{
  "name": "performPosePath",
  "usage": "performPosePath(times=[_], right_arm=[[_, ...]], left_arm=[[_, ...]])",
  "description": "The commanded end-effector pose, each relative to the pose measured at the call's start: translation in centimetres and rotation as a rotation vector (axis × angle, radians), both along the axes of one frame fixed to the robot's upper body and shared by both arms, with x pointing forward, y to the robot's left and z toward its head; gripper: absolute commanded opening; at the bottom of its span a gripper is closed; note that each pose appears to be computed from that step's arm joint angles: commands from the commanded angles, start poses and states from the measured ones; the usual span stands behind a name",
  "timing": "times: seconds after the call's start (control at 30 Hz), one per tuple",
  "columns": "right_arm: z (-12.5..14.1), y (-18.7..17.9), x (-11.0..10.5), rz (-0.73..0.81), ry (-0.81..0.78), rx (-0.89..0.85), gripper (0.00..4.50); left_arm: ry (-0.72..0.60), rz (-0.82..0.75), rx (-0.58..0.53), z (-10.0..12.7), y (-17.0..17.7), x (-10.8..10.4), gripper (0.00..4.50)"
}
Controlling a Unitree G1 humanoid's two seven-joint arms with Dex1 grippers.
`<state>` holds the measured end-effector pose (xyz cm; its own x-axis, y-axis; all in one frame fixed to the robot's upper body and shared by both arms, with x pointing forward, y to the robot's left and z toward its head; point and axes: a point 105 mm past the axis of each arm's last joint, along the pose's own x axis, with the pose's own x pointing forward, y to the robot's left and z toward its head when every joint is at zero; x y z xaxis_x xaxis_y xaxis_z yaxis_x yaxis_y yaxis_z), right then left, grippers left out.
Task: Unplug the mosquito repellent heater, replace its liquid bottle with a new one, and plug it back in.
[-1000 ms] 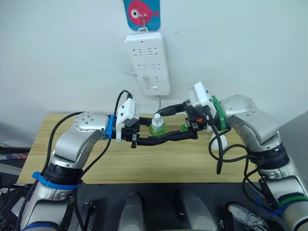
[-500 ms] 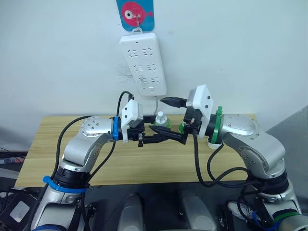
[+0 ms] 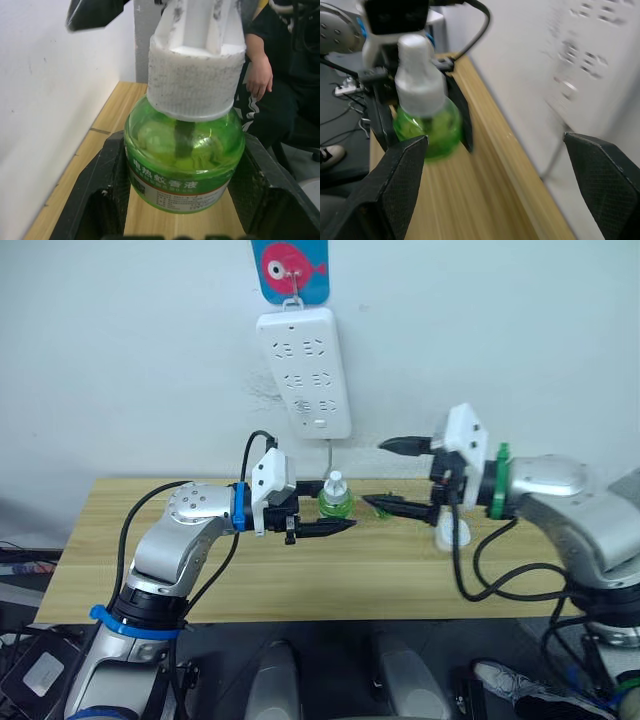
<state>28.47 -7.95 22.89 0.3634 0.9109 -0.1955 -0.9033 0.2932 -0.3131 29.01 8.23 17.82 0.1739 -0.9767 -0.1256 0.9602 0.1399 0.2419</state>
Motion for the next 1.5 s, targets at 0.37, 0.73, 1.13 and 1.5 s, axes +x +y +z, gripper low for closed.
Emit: performPosePath(times=[0.37, 0.73, 1.13, 1.5], right_arm=[[1.8, 6.6, -0.9, 0.091, -0.053, 0.165, 4.5], [0.9, 2.8, -0.1, 0.04, -0.042, 0.038, 4.5], [1.7, 1.3, -3.0, 0.173, 0.035, -0.009, 4.5], [1.9, 5.6, -2.2, 0.213, 0.052, 0.069, 4.5]], left_arm=[[-0.056, -0.04, -0.002, 0.6, -0.4, -0.4, 2.34], [-0.06, -0.033, -0.001, 0.7, -0.2, -0.4, 2.34], [-0.06, -0.033, 0.015, 0.6, -0.1, -0.4, 2.34], [-0.054, -0.046, 0.009, 0.9, -0.7, -0.6, 2.34]])
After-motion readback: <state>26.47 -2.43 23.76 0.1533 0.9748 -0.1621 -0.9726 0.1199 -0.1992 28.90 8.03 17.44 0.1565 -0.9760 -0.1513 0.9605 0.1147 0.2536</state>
